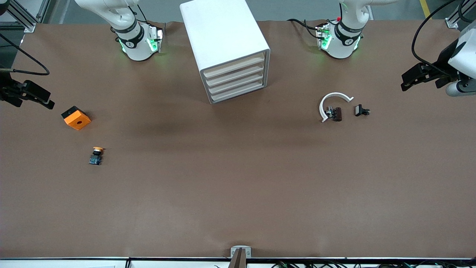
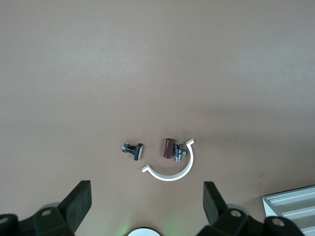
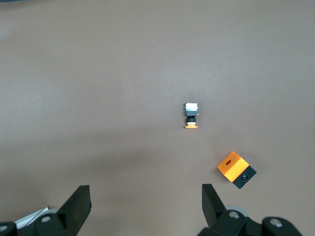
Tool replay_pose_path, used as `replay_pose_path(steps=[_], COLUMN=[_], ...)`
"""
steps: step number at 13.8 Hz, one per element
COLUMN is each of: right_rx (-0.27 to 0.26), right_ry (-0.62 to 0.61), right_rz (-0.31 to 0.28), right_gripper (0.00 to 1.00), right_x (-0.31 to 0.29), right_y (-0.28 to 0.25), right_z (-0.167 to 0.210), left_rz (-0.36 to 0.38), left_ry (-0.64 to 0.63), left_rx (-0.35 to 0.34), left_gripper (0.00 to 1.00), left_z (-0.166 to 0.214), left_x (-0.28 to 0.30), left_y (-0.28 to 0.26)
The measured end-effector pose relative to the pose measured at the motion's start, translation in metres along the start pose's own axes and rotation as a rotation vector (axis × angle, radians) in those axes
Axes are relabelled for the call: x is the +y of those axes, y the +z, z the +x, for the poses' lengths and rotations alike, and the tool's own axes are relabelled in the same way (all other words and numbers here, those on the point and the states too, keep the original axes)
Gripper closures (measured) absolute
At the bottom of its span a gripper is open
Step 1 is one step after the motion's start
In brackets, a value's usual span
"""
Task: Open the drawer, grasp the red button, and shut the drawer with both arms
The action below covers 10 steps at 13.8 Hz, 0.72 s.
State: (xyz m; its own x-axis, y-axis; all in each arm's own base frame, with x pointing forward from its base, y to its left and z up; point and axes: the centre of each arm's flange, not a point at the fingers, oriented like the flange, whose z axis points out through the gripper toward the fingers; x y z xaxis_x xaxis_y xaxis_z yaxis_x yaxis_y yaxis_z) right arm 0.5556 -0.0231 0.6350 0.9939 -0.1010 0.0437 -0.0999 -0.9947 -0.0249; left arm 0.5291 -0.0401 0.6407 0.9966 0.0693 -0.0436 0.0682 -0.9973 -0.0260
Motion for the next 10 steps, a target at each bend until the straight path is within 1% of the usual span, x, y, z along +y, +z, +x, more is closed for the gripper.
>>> replay_pose_path(steps=[7, 9, 10], right_rx=[0.001, 0.001, 0.001], right_ry=[-0.001, -0.001, -0.001], right_rz=[0.000, 0.000, 0.000], right_gripper=[0.00, 0.00, 0.00], right_x=[0.000, 0.000, 0.000], right_y=[0.000, 0.000, 0.000], right_z=[0.000, 0.000, 0.000], left_rz=[-0.001, 0.000, 0.001], left_ry=[-0.001, -0.005, -0.006], left_rx=[0.004, -0.012, -0.034], left_gripper=[0.00, 0.00, 0.00], left_z=[0.002, 0.008, 0.015], left_x=[0.000, -0.002, -0.002], left_y=[-0.002, 0.007, 0.018])
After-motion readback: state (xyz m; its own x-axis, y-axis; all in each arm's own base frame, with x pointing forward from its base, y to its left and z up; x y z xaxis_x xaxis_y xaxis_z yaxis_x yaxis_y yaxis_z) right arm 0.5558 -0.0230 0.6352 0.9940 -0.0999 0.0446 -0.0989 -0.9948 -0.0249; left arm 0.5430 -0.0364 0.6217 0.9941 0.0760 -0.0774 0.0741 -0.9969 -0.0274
